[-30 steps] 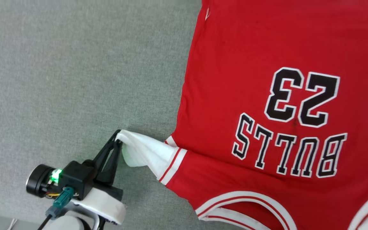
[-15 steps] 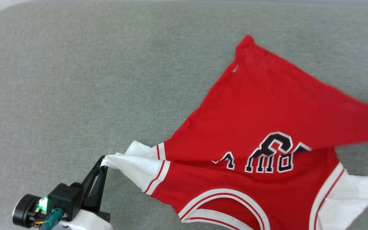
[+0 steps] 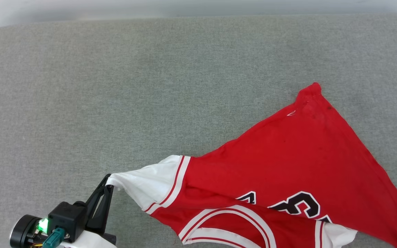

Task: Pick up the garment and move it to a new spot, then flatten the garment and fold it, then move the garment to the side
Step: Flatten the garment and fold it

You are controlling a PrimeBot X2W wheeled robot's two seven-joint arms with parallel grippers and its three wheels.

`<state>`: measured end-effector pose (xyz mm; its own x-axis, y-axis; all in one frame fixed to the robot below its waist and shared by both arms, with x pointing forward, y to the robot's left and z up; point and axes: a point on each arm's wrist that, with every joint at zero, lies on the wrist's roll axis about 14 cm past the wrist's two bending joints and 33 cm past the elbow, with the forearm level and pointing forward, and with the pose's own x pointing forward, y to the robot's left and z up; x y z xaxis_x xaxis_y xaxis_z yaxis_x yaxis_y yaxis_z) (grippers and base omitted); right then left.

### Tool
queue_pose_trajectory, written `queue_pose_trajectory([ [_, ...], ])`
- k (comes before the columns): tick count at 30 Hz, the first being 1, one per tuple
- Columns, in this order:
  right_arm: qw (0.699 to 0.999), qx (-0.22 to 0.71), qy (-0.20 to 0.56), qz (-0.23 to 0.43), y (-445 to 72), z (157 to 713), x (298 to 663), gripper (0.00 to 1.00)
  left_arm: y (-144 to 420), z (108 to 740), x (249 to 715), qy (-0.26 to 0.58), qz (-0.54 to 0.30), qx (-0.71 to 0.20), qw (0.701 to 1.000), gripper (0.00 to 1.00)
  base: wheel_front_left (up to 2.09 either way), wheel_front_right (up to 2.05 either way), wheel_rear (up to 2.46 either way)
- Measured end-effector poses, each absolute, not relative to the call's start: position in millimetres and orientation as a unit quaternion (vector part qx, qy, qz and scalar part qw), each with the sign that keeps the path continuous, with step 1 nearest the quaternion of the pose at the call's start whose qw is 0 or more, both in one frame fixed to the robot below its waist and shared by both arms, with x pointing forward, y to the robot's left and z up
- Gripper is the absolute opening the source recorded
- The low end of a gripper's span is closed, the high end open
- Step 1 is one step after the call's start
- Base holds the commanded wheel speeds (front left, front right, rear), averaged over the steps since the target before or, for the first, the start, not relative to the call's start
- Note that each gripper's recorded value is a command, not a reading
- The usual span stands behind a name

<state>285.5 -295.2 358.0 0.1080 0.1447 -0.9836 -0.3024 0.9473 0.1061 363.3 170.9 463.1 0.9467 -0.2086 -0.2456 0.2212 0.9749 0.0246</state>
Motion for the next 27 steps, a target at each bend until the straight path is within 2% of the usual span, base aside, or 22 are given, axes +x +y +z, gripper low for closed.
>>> queue_pose_trajectory([
  [1, 0.750, -0.056, 0.642, 0.147, -294.5, 358.6, 288.3, 1.00, 170.2, 463.1, 363.3, 0.122, -0.110, 0.026, 0.986, 0.00, 0.00, 0.00, 0.00],
  [6, 0.810, -0.050, 0.566, 0.146, -286.0, 387.6, 326.8, 1.00, 167.1, 466.3, 362.5, 0.118, -0.115, 0.025, 0.986, 0.00, 0.00, 0.00, 0.00],
  [7, 0.810, -0.050, 0.566, 0.146, -286.0, 387.6, 326.8, 1.00, 167.1, 466.3, 362.5, 0.118, -0.115, 0.025, 0.986, 0.00, 0.00, 0.00, 0.00],
  [11, 0.860, -0.060, 0.486, 0.141, -286.1, 432.7, 371.6, 1.00, 165.3, 468.3, 360.8, 0.116, -0.118, 0.024, 0.986, 0.00, 0.00, 0.00, 0.00],
  [15, 0.890, -0.086, 0.424, 0.144, -281.9, 471.7, 409.4, 1.00, 165.2, 467.5, 358.8, 0.118, -0.116, 0.023, 0.986, 0.00, 0.00, 0.00, 0.00],
  [20, 0.895, -0.129, 0.391, 0.171, -258.6, 496.0, 443.4, 1.00, 166.2, 466.0, 361.9, 0.119, -0.116, 0.024, 0.986, 0.00, 0.00, 0.00, 0.00],
  [27, 0.868, -0.183, 0.414, 0.205, -219.1, 481.9, 481.0, 1.00, 164.2, 459.2, 370.1, 0.125, -0.117, 0.019, 0.985, 0.00, 0.00, 0.00, 0.00],
])
